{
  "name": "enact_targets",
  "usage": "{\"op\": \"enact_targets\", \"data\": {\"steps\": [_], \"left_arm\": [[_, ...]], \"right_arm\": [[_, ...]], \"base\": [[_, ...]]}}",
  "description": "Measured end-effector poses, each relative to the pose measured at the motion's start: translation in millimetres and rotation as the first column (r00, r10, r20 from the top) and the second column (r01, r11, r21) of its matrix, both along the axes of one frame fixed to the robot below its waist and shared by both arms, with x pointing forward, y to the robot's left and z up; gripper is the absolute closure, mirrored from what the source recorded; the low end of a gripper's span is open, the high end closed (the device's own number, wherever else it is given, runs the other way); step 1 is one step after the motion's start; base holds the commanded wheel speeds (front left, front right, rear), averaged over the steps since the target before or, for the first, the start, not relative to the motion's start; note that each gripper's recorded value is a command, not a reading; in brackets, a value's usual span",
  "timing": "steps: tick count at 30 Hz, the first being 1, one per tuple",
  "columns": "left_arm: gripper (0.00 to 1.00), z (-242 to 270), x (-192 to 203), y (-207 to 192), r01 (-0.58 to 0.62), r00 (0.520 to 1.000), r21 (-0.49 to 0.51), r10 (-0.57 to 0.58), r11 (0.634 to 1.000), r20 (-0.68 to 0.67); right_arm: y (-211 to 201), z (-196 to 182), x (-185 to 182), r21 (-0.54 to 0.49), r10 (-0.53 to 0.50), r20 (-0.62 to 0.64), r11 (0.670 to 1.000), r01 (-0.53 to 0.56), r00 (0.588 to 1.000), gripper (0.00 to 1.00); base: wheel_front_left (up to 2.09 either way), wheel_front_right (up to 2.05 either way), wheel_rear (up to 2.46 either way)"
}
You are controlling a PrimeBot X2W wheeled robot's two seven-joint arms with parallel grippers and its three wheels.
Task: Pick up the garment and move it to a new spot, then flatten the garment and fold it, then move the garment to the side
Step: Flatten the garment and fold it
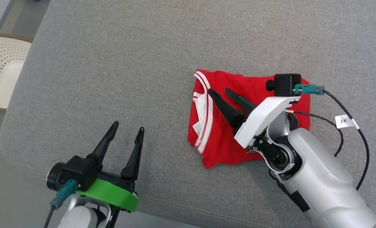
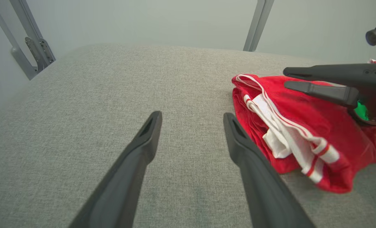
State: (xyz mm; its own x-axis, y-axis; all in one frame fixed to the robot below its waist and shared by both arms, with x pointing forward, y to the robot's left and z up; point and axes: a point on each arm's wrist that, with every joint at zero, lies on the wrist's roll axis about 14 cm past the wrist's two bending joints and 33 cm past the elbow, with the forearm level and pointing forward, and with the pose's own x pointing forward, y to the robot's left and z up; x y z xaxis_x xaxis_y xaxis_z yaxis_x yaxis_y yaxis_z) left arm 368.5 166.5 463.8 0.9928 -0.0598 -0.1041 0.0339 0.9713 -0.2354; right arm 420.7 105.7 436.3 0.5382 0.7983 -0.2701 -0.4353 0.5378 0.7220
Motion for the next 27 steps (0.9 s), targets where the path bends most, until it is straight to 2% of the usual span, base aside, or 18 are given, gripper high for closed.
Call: {"op": "enact_targets", "data": {"steps": [7, 10, 12, 16, 19, 27], "left_arm": [[0.00, 4.9, 3.4, 1.1, 0.006, 1.000, 0.005, -0.006, 1.000, 0.019], [0.00, 8.4, 4.5, 1.0, 0.010, 0.999, 0.008, -0.010, 1.000, 0.032], [0.00, 10.7, 5.7, 2.9, 0.002, 0.999, 0.009, -0.002, 1.000, 0.039], [0.00, 10.7, 5.6, -1.8, 0.013, 0.999, 0.000, -0.013, 1.000, 0.041], [0.00, 10.6, 6.2, -7.8, 0.029, 0.999, -0.008, -0.028, 1.000, 0.041], [0.00, 9.7, 7.2, -11.8, 0.038, 0.999, -0.016, -0.037, 0.999, 0.039]], "right_arm": [[-4.6, 42.0, 13.1, 0.095, -0.054, 0.113, 0.994, 0.044, 0.992, 0.00], [-23.8, 66.6, 29.7, 0.146, -0.141, 0.177, 0.982, 0.116, 0.974, 0.00], [-46.3, 72.0, 42.2, 0.127, -0.193, 0.220, 0.977, 0.168, 0.956, 0.00], [-111.2, 46.2, 60.9, -0.022, -0.293, 0.243, 0.951, 0.307, 0.925, 0.00], [-146.9, 11.6, 52.1, -0.109, -0.344, 0.172, 0.924, 0.365, 0.923, 0.00], [-156.2, -34.8, 20.4, -0.116, -0.371, -0.060, 0.925, 0.362, 0.927, 0.00]], "base": [[0.00, 0.00, 0.00], [0.00, 0.00, 0.00], [0.00, 0.00, 0.00], [0.00, 0.00, 0.00], [0.00, 0.00, 0.00], [0.00, 0.00, 0.00]]}}
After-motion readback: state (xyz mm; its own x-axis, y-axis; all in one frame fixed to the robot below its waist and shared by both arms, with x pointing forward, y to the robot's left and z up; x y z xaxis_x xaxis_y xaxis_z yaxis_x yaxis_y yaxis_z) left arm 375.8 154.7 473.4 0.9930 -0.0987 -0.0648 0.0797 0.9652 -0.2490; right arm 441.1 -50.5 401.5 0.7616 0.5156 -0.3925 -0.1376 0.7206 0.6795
